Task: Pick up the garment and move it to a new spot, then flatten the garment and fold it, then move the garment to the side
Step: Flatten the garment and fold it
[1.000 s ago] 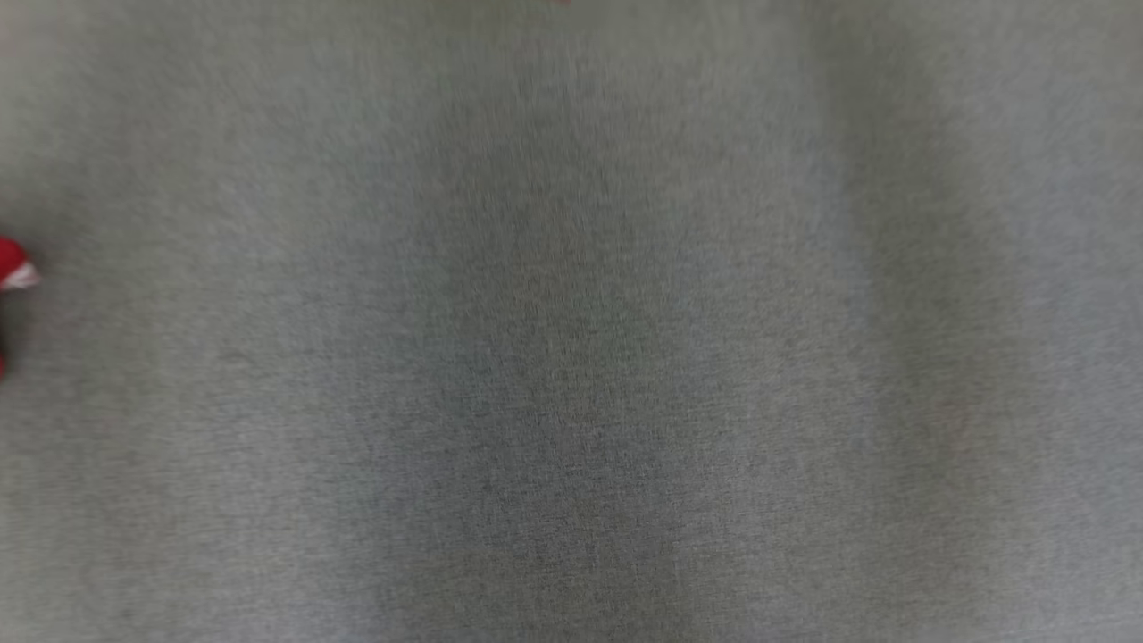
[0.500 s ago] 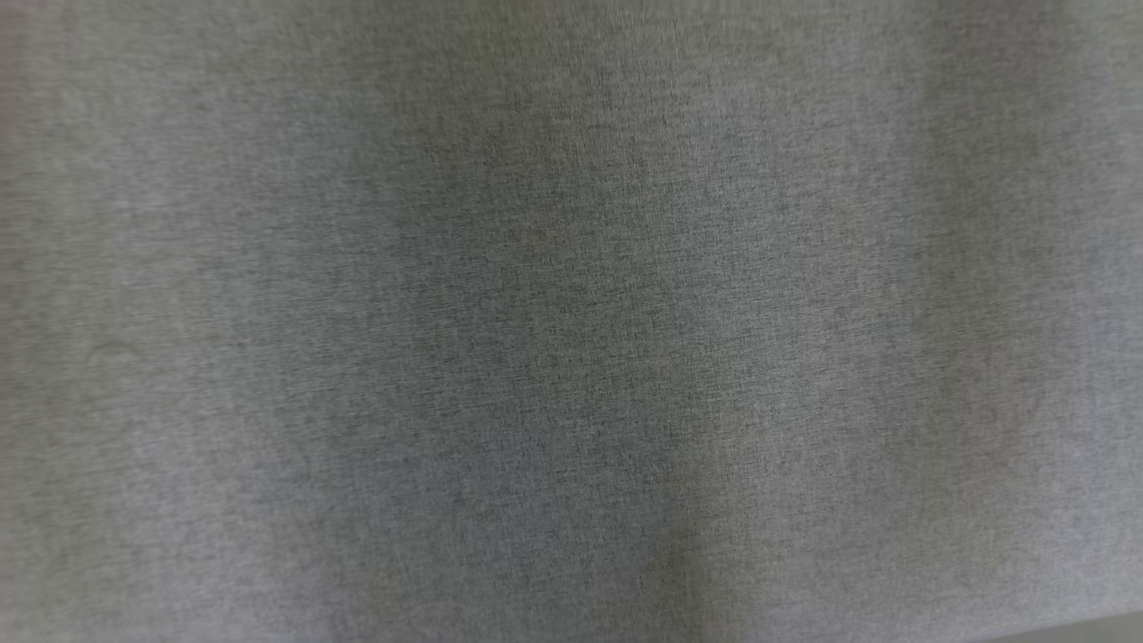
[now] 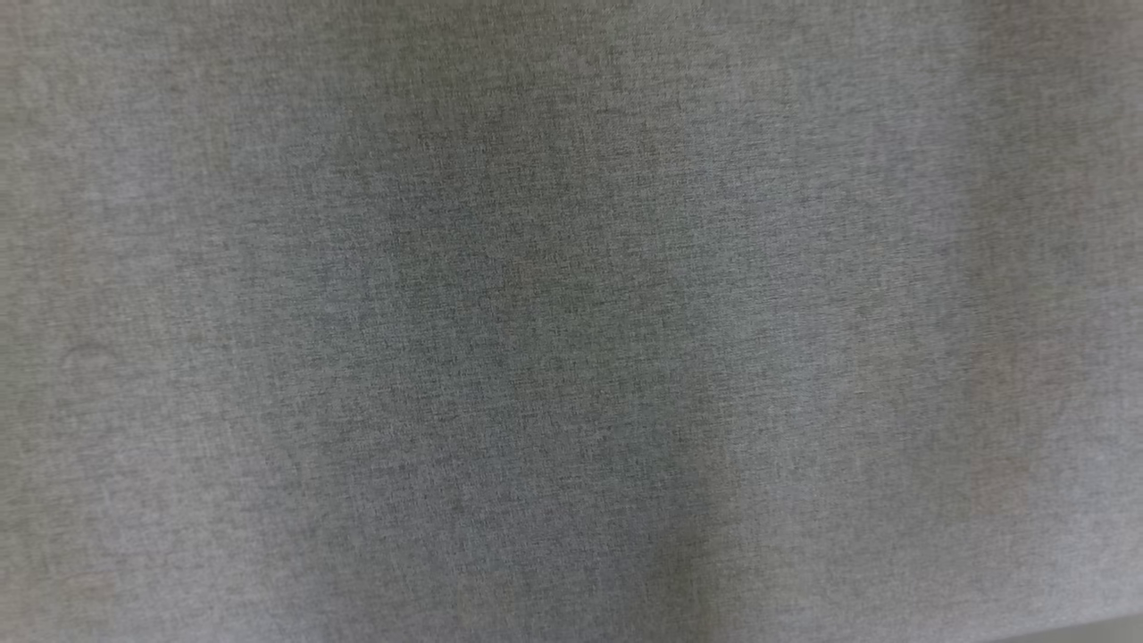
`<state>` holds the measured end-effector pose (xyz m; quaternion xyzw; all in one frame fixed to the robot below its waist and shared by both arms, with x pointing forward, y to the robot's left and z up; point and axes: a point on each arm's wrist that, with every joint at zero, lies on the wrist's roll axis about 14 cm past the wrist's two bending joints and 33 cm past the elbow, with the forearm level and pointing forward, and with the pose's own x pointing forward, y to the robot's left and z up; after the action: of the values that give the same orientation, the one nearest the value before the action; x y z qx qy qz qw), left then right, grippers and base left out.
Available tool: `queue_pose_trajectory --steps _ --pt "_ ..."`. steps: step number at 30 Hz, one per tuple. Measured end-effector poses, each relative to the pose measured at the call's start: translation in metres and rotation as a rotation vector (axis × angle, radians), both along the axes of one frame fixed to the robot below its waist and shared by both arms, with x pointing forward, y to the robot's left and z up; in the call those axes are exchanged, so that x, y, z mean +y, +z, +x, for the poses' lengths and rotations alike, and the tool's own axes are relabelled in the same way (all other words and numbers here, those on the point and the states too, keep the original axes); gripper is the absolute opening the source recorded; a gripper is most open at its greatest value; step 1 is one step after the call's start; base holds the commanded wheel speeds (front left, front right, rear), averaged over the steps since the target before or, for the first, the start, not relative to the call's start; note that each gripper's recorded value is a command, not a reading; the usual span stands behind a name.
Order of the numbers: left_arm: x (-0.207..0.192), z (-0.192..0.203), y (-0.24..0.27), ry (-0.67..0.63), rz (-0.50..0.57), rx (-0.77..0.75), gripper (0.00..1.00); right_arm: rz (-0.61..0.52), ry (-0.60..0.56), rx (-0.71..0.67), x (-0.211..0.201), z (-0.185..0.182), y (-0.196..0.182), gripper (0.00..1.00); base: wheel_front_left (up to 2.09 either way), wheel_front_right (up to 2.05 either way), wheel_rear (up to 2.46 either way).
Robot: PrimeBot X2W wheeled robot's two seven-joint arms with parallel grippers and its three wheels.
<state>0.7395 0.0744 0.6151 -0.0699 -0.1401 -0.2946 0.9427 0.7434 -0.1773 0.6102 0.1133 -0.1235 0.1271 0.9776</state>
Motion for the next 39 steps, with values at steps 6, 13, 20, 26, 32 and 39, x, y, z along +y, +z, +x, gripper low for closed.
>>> queue_pose_trajectory --steps 6,13,20,26,32,39 --pt "0.012 -0.046 -0.031 -0.048 -0.060 0.080 0.00 0.007 0.093 0.122 0.011 -0.054 -0.062 0.00 0.00 0.00 0.00" --pt "0.004 -0.142 -0.084 -0.060 -0.094 0.214 0.00 0.046 0.139 0.306 0.004 -0.151 -0.125 0.00 0.00 0.00 0.00" --pt "0.005 -0.232 -0.117 -0.019 -0.127 0.354 0.00 0.098 0.095 0.423 -0.015 -0.243 -0.155 0.00 0.00 0.00 0.00" --pt "0.016 -0.291 -0.135 0.029 -0.154 0.450 0.00 0.135 0.079 0.489 -0.017 -0.309 -0.166 0.00 0.00 0.00 0.00" --pt "0.019 -0.331 -0.144 0.049 -0.146 0.492 0.00 0.178 0.059 0.554 -0.017 -0.362 -0.177 0.00 0.00 0.00 0.00" --pt "0.025 -0.380 -0.148 0.066 -0.125 0.516 0.00 0.250 0.027 0.616 -0.014 -0.431 -0.183 0.00 0.00 0.00 0.00"
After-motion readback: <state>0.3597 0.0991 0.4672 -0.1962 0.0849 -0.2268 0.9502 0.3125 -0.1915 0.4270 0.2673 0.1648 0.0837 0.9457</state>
